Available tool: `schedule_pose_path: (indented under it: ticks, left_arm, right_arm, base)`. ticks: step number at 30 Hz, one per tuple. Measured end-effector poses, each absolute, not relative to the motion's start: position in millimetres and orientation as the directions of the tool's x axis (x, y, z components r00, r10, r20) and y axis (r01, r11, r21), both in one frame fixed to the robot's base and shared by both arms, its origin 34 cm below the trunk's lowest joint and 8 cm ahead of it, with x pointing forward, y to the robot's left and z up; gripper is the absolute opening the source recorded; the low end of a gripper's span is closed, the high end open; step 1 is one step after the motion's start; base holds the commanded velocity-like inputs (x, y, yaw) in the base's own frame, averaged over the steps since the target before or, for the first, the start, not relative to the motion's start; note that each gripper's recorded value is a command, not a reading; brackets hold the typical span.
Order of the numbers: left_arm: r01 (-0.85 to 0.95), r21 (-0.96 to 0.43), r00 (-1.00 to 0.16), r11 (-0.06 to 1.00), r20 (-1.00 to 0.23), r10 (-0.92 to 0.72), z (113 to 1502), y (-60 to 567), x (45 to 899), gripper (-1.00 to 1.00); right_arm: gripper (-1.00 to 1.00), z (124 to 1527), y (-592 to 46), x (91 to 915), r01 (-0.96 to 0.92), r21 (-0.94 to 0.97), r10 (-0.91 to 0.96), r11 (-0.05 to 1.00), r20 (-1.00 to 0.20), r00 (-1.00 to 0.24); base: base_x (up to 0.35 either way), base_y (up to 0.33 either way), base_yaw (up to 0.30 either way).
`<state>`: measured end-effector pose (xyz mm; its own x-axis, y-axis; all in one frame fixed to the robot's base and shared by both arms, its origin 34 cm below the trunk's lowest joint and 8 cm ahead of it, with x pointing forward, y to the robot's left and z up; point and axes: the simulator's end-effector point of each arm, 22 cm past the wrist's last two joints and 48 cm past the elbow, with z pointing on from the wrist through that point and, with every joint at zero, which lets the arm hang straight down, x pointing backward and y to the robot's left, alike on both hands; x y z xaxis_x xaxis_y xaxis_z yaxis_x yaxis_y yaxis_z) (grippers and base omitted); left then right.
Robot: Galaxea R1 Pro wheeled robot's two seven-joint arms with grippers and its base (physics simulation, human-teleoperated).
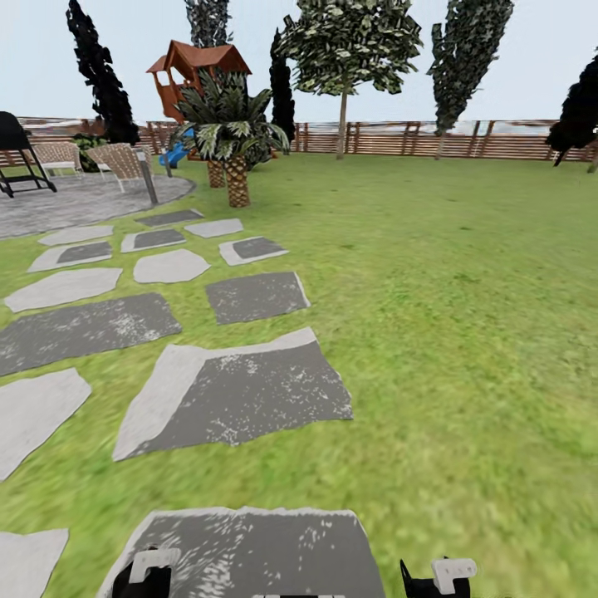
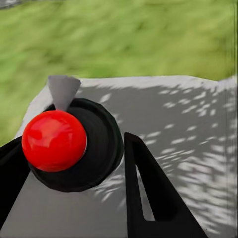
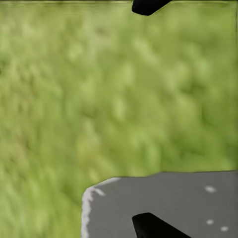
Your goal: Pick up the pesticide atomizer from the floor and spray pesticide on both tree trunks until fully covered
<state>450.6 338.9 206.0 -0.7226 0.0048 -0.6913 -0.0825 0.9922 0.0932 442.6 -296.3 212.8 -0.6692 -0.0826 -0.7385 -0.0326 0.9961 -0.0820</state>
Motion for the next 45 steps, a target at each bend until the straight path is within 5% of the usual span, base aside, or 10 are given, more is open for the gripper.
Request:
schedule_pose_path:
  ticks: [45]
  left_arm:
    - [-0.083, 0.091, -0.709, 0.992, -0.706, 0.006, 296, 339, 477, -1.00]
  right_arm:
    - [1.00, 302, -299, 468, -0.006, -0.072, -0.058, 0.997, -0.749, -0.659]
  base:
    - [0.000, 0.000, -0.289]
